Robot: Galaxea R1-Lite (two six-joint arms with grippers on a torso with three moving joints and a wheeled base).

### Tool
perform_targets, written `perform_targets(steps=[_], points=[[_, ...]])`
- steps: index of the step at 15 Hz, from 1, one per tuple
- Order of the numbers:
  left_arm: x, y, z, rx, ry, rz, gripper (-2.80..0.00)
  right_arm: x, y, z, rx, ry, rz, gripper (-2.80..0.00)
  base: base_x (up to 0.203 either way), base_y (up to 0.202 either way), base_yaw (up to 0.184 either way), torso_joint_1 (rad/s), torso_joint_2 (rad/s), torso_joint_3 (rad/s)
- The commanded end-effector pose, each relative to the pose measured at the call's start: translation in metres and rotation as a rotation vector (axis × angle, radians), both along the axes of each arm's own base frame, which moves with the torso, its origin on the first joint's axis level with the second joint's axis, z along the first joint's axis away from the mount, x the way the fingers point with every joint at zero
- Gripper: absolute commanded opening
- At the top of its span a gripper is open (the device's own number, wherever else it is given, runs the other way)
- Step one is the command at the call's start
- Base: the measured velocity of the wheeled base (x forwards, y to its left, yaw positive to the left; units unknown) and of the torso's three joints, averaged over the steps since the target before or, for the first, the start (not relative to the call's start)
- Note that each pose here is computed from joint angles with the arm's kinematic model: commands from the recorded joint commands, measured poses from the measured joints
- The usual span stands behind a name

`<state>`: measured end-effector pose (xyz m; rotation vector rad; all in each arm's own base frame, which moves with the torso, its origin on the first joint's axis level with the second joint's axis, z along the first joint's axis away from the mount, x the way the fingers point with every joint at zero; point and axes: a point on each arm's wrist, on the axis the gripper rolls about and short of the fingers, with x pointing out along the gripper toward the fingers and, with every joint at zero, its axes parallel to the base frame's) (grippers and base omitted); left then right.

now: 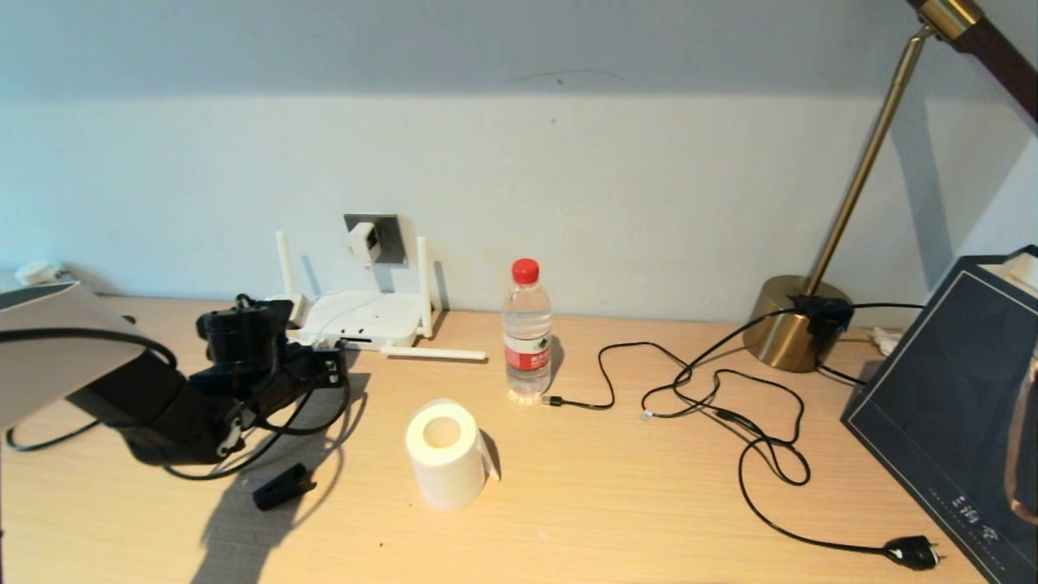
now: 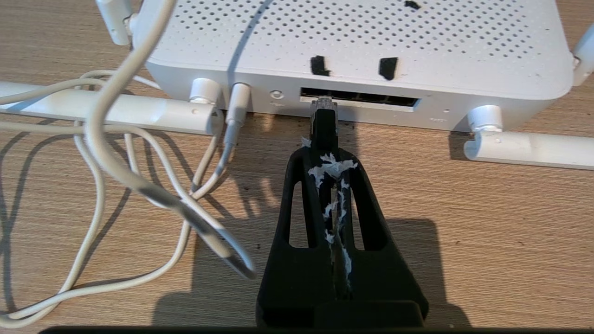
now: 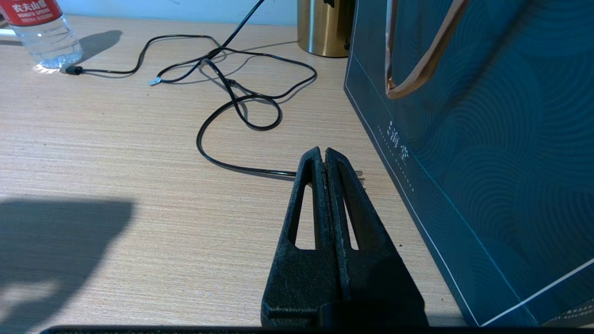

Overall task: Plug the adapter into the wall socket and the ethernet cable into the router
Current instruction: Align cable and router interface

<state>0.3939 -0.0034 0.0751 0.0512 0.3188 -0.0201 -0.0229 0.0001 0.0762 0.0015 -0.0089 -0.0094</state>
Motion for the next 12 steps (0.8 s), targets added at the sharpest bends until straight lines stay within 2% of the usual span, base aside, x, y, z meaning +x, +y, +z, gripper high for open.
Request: perform_targets(steps=[1, 12], points=[[0.0003, -0.0033, 0.0001, 0.002, -0.005, -0.007, -2.8, 0.0001, 0.0, 0.0002, 0.0, 0.0, 0.0, -2.8, 0.0, 0.0, 0.0, 0.0, 0.0, 0.0], [0.001, -0.0057, 0.001, 0.002, -0.009, -0.011, -2.8, 0.0001, 0.0, 0.0002, 0.0, 0.0, 0.0, -2.8, 0.0, 0.0, 0.0, 0.0, 0.0, 0.0]])
